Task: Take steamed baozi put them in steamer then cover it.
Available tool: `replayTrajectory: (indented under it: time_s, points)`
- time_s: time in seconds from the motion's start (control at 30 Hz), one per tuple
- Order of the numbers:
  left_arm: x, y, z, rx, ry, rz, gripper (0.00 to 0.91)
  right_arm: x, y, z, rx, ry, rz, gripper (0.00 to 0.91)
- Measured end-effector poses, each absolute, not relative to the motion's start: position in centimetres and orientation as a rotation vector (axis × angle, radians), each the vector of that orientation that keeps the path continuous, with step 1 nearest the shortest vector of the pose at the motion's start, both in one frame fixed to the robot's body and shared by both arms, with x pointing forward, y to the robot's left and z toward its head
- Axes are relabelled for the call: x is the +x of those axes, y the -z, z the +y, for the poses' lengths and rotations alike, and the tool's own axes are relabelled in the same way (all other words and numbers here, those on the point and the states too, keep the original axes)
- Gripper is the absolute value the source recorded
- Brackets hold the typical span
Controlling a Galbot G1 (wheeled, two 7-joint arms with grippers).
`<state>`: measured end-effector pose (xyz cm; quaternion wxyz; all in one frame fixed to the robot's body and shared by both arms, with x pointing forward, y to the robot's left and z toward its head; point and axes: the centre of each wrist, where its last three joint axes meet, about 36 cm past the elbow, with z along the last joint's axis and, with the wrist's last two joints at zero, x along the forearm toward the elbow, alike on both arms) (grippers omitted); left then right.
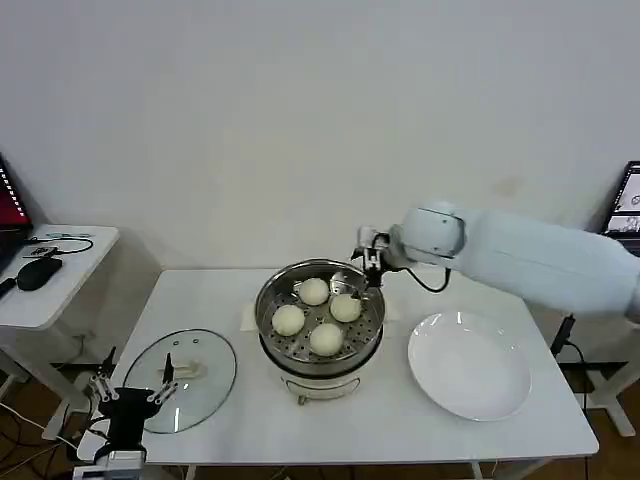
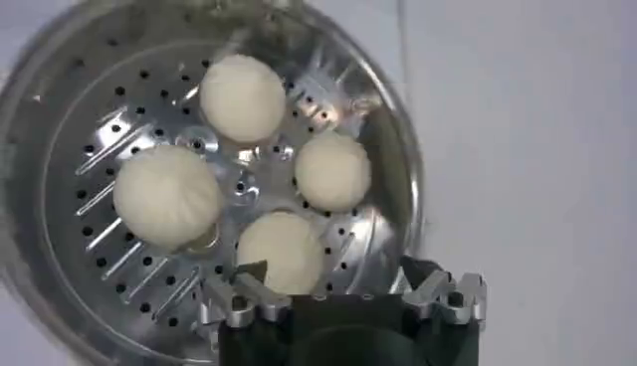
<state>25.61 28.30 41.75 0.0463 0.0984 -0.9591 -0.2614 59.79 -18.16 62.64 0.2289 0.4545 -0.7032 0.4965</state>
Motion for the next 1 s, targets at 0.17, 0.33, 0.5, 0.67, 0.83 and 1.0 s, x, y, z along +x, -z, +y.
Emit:
replayTrajectory:
  time_s: [0.17,0.33,0.5,0.67,0.83,1.0]
  points:
    - [25.9,-41.3,28.3,0.283,0.785,-2.923,0.907,57.7,-61.4,-21.6,1.193,-1.314,-2.222,0.907]
    - [26.0,-40.9,28.4,0.264,0.769,-2.916,0.907,55.3,-58.9,-23.3,1.135,-1.202,-2.536,0.907]
    - [26.0,-40.4,28.7,0.237,0.769,-2.901,0.907,52.7,-56.0,-23.7,1.104,-1.036,-2.810,0.907]
    - [26.0,-40.0,29.1,0.202,0.801,-2.892,0.907,49.6,-52.9,-24.2,1.045,-0.786,-3.028,0.907]
    - [26.4,-39.2,29.6,0.150,0.879,-2.875,0.907,45.4,-49.5,-27.2,0.855,-0.491,-3.184,0.907]
    - [26.9,-38.5,30.6,0.122,1.064,-2.829,0.907,40.4,-46.3,-33.6,0.473,-0.361,-3.246,0.907]
